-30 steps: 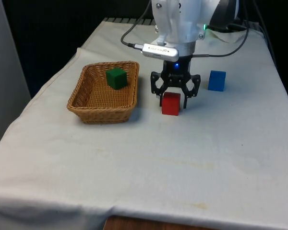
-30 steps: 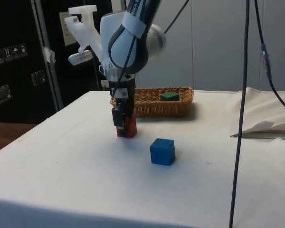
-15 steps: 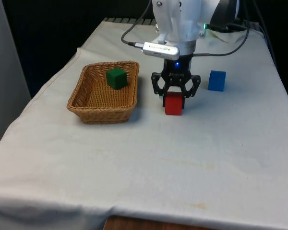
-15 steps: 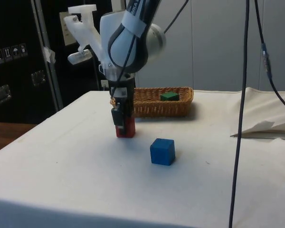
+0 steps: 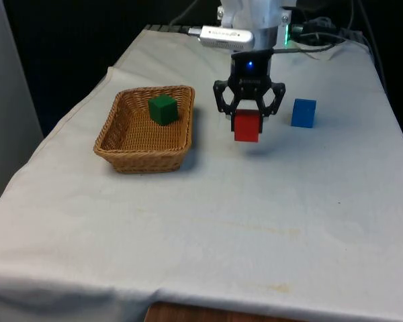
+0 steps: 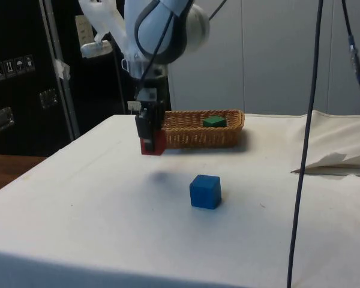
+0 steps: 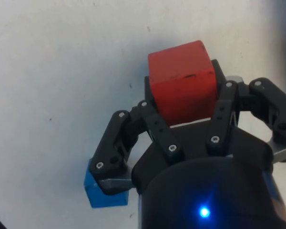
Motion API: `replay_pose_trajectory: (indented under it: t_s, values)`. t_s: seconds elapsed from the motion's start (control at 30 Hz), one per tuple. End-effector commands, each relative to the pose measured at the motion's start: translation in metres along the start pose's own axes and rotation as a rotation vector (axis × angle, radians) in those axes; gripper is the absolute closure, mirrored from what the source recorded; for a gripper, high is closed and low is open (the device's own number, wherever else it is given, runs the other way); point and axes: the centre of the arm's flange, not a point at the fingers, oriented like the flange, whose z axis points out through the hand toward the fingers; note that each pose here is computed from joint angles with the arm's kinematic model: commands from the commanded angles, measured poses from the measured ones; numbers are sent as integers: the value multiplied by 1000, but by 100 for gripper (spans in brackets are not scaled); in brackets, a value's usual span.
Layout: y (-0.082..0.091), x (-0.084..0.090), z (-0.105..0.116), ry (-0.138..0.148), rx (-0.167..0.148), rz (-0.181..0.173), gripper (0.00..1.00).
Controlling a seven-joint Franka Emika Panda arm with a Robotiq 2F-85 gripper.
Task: Pick up exactly two blocks and place them into the basket.
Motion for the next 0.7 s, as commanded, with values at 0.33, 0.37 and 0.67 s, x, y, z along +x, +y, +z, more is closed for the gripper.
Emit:
replay_pose_trajectory:
  t_s: [0.33,0.37,0.67]
  values:
    - [4,9,-42,14,1,-5,100]
    - [4,10,-45,16,3,-5,100]
    - [11,22,-76,29,16,-8,100]
